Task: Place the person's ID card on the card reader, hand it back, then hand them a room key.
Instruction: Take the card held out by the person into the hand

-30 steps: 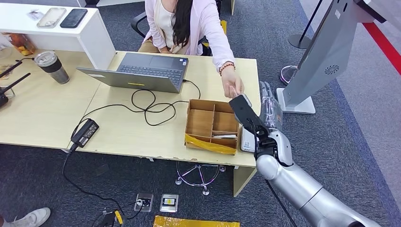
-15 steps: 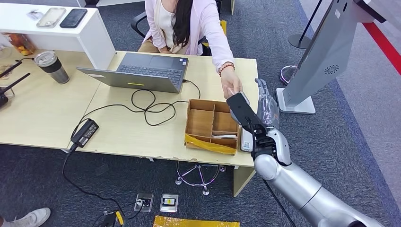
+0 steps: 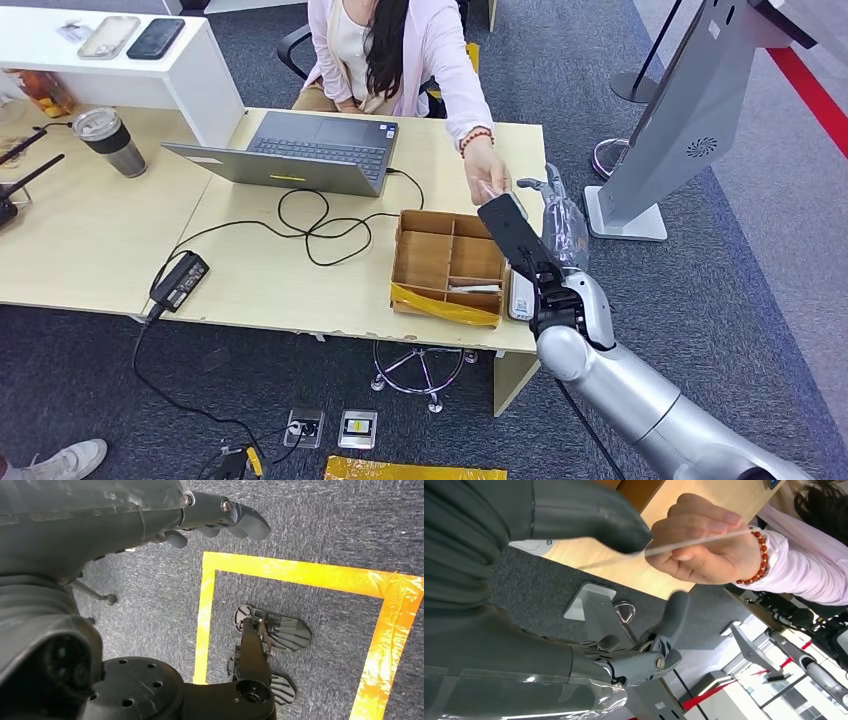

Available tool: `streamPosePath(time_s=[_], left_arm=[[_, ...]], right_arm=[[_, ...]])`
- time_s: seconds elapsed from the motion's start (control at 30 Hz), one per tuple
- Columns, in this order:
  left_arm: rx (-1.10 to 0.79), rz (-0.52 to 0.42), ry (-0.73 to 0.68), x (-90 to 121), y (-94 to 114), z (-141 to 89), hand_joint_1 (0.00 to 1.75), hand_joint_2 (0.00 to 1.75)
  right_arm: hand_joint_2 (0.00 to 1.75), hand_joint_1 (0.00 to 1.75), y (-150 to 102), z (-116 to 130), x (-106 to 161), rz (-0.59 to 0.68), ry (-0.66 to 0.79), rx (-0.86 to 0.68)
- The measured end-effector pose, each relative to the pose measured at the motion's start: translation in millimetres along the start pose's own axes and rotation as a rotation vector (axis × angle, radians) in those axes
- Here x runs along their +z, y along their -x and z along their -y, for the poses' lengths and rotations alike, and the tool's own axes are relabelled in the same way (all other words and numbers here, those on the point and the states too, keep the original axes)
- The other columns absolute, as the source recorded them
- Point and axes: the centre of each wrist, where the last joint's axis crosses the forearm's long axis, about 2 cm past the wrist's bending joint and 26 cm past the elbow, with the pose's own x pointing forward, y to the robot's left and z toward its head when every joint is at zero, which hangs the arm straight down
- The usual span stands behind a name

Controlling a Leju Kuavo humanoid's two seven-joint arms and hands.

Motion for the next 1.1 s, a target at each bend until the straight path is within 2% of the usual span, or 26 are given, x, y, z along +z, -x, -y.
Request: streamPosePath(time_s=[1.1], left_arm=[[0.001, 0.000, -0.003, -0.1, 0.2, -0.5, 0.00, 0.00]], right_arm=[[1.75, 1.75, 1.9, 0.2, 0.8, -0.011, -0.006, -0.035]])
